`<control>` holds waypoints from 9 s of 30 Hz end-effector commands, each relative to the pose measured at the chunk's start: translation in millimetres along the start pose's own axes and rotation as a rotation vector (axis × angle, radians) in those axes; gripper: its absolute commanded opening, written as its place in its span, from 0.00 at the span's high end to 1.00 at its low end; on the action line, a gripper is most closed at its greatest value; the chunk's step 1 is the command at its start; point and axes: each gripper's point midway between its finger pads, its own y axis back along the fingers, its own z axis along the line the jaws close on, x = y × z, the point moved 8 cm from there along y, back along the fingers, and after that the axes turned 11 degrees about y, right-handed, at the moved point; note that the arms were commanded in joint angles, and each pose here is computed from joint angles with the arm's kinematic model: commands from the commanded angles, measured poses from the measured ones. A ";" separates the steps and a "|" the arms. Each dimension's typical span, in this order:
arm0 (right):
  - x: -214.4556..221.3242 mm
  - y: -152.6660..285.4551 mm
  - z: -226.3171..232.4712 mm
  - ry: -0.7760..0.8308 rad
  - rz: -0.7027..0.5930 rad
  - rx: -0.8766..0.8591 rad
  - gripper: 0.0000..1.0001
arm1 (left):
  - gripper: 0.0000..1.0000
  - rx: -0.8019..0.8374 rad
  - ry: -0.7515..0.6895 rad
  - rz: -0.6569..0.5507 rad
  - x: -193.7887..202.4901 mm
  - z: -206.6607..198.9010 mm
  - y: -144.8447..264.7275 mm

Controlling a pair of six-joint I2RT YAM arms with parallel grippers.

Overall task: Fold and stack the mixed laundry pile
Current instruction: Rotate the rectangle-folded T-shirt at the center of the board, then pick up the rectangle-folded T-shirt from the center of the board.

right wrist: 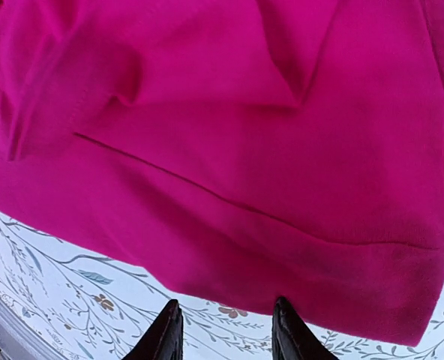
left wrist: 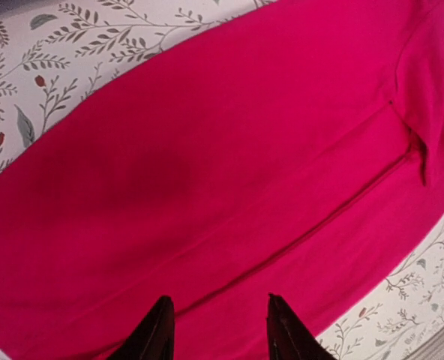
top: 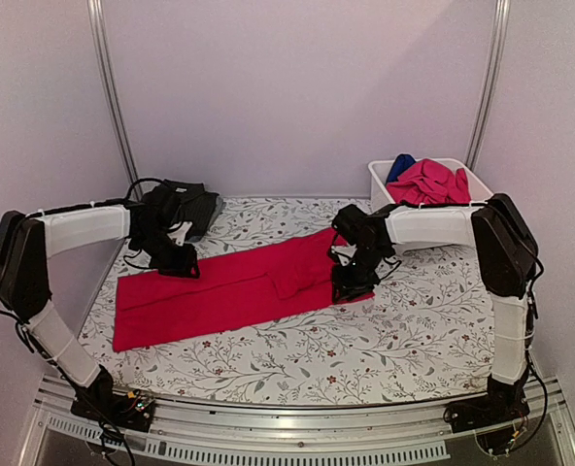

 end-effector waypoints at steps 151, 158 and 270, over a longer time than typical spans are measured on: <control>-111.3 60.6 -25.6 0.137 -0.368 -0.100 0.55 | 0.61 0.271 -0.074 0.047 64.5 -115.9 -7.4; -45.7 47.0 54.3 0.173 -0.271 -0.228 0.56 | 0.62 0.342 -0.045 0.102 86.8 -99.5 -15.5; 134.6 26.8 85.3 -0.098 -0.010 -0.328 1.00 | 1.00 0.479 -0.142 0.309 139.6 -133.6 -21.4</control>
